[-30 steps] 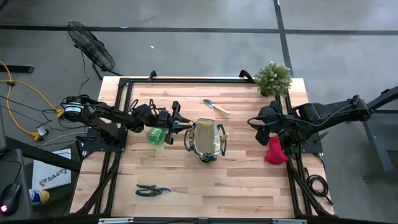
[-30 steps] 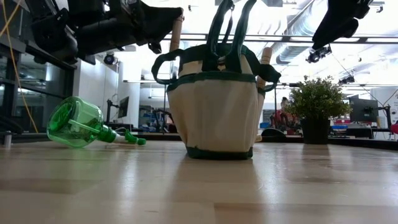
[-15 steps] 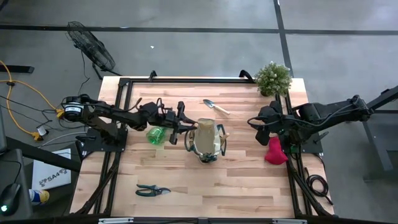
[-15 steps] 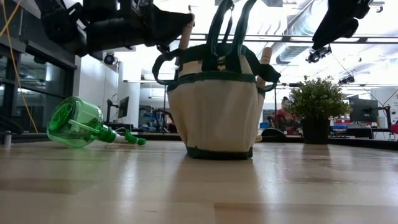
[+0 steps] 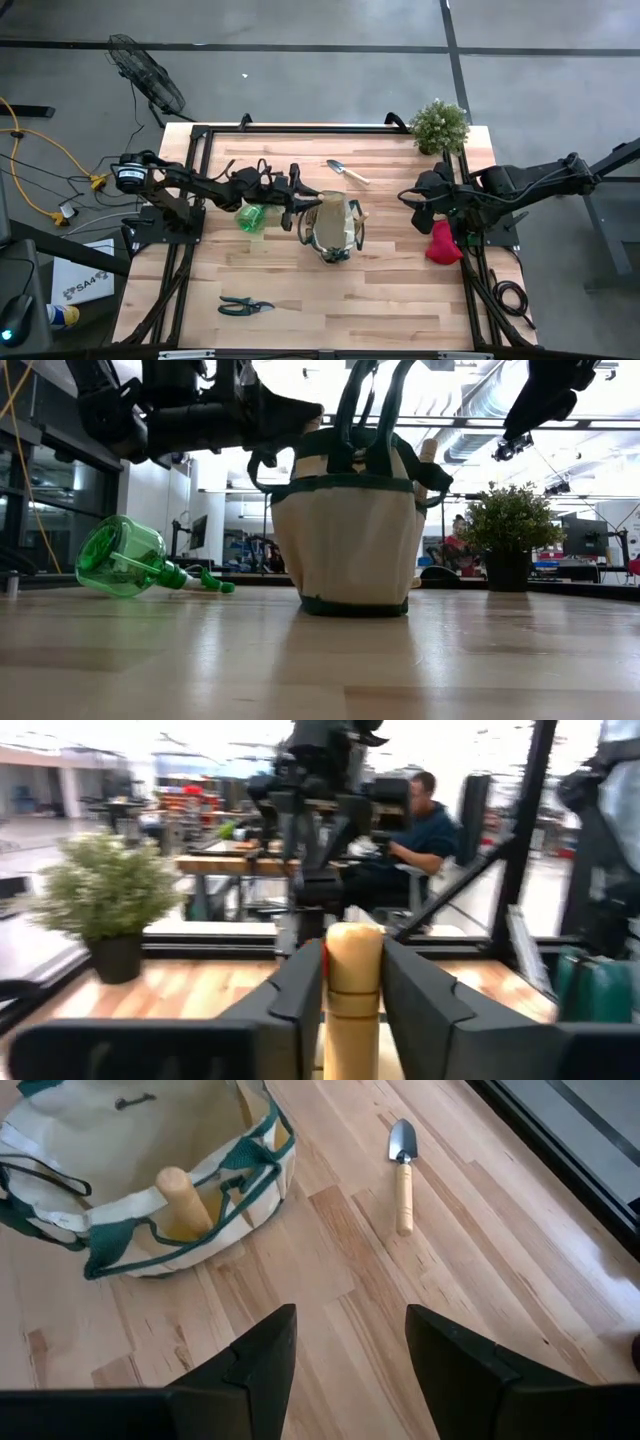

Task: Pick & Place Garden tools in Gardening bag
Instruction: Put the brown trowel into the white gardening bag

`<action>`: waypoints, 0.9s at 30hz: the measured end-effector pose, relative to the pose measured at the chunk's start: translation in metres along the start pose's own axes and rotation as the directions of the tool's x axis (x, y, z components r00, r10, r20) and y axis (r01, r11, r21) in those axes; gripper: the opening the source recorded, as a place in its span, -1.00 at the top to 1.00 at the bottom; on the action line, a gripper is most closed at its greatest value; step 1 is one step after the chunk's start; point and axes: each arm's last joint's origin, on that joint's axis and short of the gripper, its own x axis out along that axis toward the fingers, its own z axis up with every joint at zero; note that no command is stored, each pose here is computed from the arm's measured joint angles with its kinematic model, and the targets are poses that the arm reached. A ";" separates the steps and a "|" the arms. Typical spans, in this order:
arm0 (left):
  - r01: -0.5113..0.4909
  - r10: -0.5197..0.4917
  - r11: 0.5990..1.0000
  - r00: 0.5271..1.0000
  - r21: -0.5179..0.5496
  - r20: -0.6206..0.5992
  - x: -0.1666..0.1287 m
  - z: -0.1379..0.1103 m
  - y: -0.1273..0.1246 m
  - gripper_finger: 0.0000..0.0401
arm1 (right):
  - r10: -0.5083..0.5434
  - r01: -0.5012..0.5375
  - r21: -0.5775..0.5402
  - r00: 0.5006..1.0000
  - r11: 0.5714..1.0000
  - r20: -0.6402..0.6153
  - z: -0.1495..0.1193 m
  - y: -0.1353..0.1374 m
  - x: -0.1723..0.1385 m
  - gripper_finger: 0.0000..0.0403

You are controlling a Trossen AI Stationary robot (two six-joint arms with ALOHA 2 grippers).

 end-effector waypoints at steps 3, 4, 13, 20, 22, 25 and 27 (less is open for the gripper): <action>-0.023 0.023 1.000 1.000 -0.004 0.009 0.000 0.001 0.001 0.38 | -0.008 0.008 -0.007 1.000 1.000 -0.013 -0.001 -0.001 0.000 0.10; -0.026 0.026 1.000 1.000 -0.006 0.012 0.000 0.001 0.001 0.37 | -0.007 0.007 -0.007 1.000 1.000 -0.019 -0.002 -0.001 0.000 0.10; -0.015 0.015 1.000 1.000 -0.014 0.009 0.000 0.001 0.000 0.43 | -0.003 0.003 -0.010 0.999 1.000 -0.042 -0.003 -0.002 0.000 0.10; -0.020 0.021 1.000 0.998 -0.006 0.063 0.000 0.006 0.000 0.43 | -0.003 0.003 0.011 0.999 1.000 -0.038 -0.003 -0.001 0.000 0.10; -0.033 0.034 0.999 0.997 -0.010 0.073 -0.002 0.011 0.000 0.43 | -0.003 0.003 0.021 0.999 1.000 -0.037 -0.003 -0.001 0.000 0.10; -0.070 0.073 0.997 0.991 -0.033 0.109 -0.004 0.020 0.000 0.43 | 0.003 -0.002 0.028 1.000 1.000 -0.028 -0.002 -0.001 0.000 0.10; -0.099 0.106 0.993 0.986 -0.061 0.127 -0.005 0.026 0.001 0.43 | 0.007 -0.006 0.047 1.000 0.999 -0.012 0.001 -0.001 0.001 0.10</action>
